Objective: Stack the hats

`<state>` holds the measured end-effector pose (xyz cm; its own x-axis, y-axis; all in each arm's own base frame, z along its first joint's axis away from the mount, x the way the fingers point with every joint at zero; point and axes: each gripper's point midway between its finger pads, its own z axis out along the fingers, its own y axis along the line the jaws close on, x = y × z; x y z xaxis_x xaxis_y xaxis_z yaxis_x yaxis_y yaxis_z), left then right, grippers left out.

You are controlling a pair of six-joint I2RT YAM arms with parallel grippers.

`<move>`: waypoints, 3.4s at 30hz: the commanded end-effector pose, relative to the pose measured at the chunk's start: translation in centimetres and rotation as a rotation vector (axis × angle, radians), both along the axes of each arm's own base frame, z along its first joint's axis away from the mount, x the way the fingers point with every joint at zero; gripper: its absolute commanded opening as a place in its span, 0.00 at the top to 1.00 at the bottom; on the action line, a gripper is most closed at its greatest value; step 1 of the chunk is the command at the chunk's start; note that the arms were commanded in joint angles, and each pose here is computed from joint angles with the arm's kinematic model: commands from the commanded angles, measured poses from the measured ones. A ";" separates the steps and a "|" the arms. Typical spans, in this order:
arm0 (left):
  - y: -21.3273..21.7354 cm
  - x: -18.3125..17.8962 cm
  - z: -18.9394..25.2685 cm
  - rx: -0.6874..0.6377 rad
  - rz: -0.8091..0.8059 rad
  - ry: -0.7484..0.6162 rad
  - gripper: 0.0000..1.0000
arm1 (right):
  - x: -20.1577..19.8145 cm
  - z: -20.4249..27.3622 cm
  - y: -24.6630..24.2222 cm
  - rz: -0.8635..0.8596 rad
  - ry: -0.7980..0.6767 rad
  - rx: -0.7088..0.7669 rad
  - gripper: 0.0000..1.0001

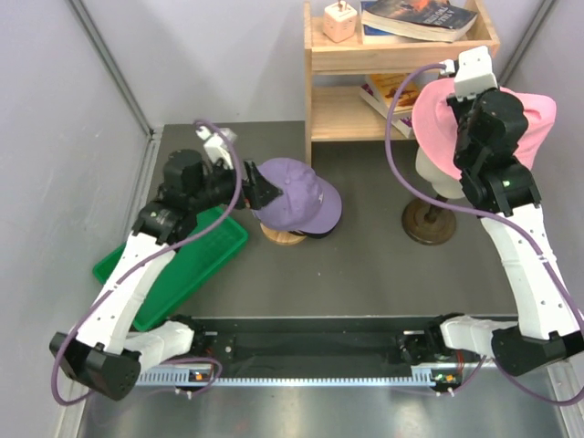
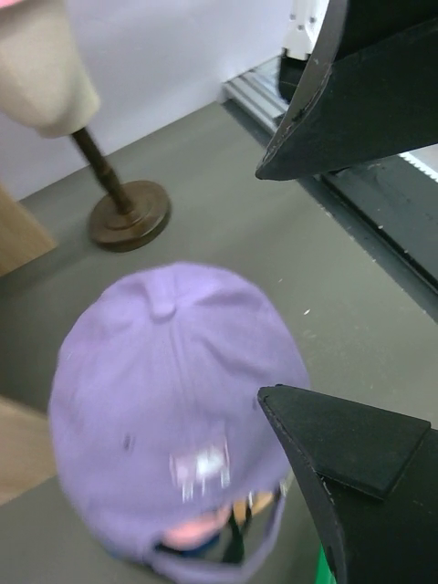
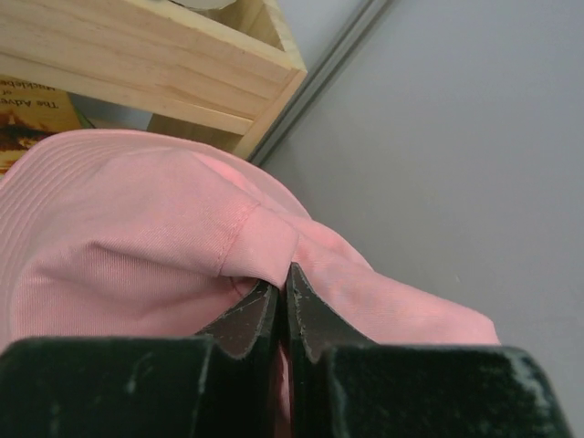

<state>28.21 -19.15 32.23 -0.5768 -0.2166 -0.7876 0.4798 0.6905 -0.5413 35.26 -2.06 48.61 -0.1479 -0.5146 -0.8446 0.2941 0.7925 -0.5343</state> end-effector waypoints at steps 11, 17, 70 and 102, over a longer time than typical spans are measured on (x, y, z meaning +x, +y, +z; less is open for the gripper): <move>-11.0 0.6 5.2 -0.109 -0.149 -0.132 0.02 | -3.0 1.9 -1.2 0.004 -0.116 0.161 0.34; -14.4 0.9 6.8 -0.147 -0.204 -0.163 0.02 | -5.2 3.6 -1.6 0.018 -0.197 0.264 0.14; -33.5 9.1 9.8 -0.675 -0.369 -0.234 1.00 | -4.7 -4.5 -6.3 0.116 -0.209 0.830 0.00; -30.9 12.1 7.3 -0.494 -0.218 -0.187 1.00 | -9.3 -11.6 -7.1 0.251 -0.289 1.148 0.00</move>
